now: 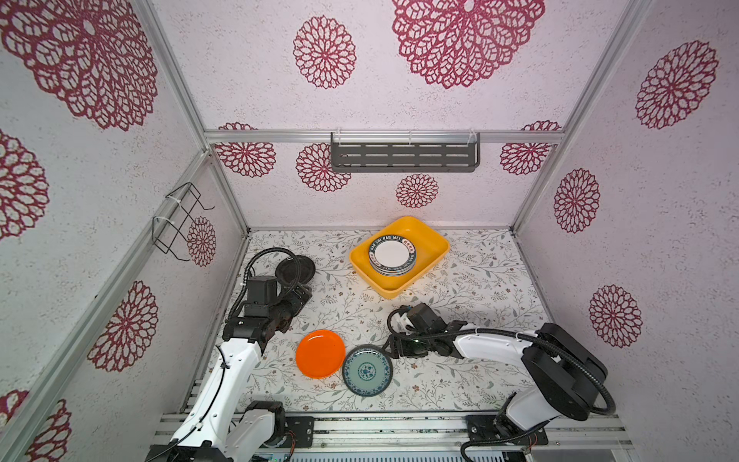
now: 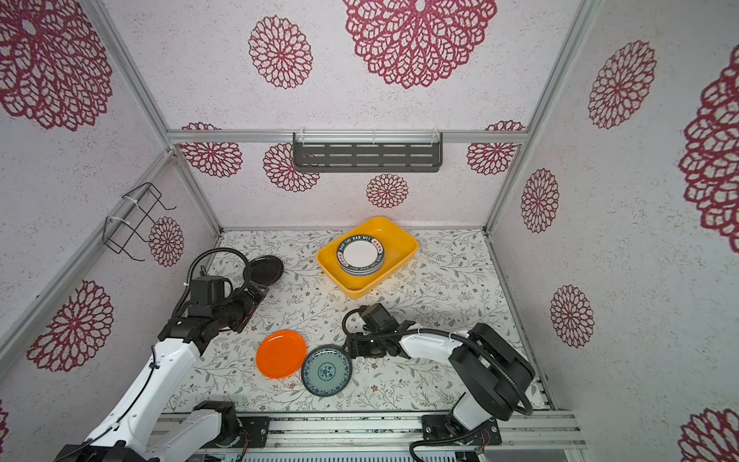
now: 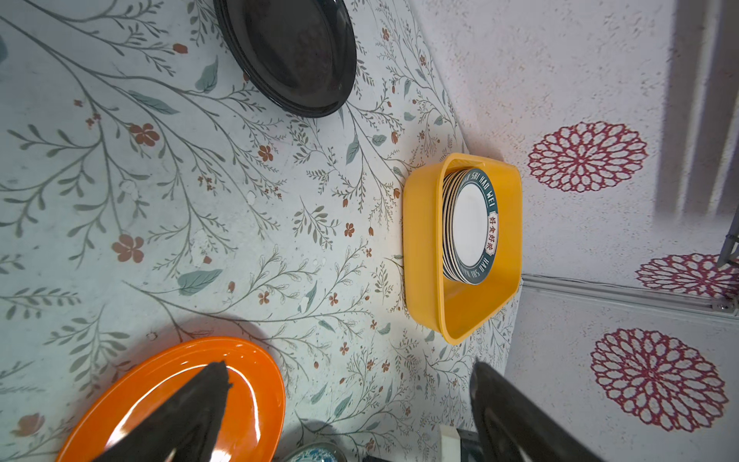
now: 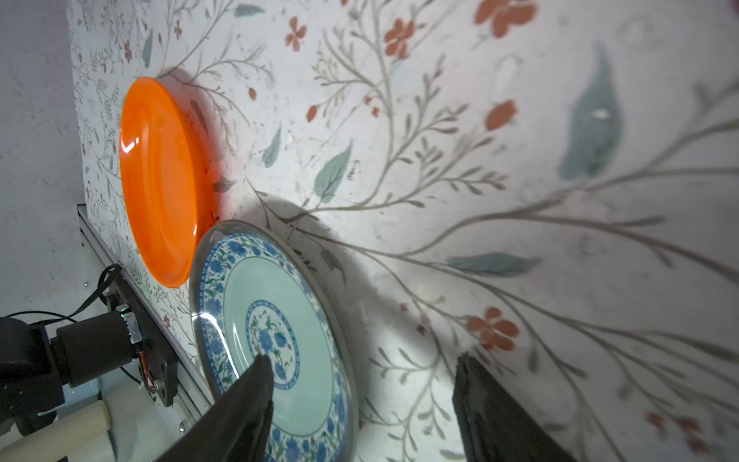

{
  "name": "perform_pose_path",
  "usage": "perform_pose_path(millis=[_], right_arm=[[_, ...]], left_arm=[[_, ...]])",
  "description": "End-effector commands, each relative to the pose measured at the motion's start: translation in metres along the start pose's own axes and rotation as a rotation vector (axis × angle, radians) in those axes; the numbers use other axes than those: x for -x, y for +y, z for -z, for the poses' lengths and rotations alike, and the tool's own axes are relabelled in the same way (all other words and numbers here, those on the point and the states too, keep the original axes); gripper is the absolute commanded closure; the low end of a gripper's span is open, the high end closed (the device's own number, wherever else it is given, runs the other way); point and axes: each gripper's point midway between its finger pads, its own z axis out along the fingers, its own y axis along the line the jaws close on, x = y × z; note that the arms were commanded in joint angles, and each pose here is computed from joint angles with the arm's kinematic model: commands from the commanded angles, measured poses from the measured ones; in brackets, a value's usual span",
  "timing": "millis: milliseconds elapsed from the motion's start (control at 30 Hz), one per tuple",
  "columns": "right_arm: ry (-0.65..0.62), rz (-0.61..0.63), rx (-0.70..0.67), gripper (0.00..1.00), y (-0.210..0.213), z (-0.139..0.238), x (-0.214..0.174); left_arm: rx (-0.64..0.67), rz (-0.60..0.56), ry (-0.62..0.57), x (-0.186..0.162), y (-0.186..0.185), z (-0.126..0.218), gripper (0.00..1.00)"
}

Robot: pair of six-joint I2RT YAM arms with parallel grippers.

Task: Place the plates into the plastic bin on the countertop
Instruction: 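Grasp the rim of the blue-floral plate with right gripper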

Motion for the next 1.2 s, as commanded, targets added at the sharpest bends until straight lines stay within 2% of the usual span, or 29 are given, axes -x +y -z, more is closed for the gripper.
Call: perform_pose_path(millis=[0,333,467,733,800,933,1167], right_arm=[[0.007,0.014,-0.016,0.28,0.006,-0.013,-0.003],[0.033,0.052,-0.018,0.41,0.001,-0.016,-0.018],[0.09,0.097,-0.032,0.46,-0.002,-0.012,-0.031],[0.13,0.09,-0.054,0.56,-0.013,-0.011,-0.051],[0.136,0.091,-0.058,0.61,-0.015,-0.013,-0.052],[0.16,0.089,-0.061,0.78,-0.017,-0.018,-0.056],[0.16,0.089,-0.088,0.9,-0.022,-0.018,-0.056]], left_arm=[[-0.02,-0.02,0.037,-0.005,0.0,-0.004,0.03],[-0.03,0.002,0.009,-0.007,0.005,0.003,0.03],[-0.032,0.006,0.008,-0.007,0.006,0.004,0.03],[-0.016,0.0,0.025,-0.01,0.009,0.002,0.03],[-0.013,0.002,0.021,-0.009,0.009,0.003,0.03],[-0.013,-0.003,0.015,-0.009,0.009,0.005,0.03],[0.0,-0.024,0.02,-0.009,0.009,0.008,0.03]])
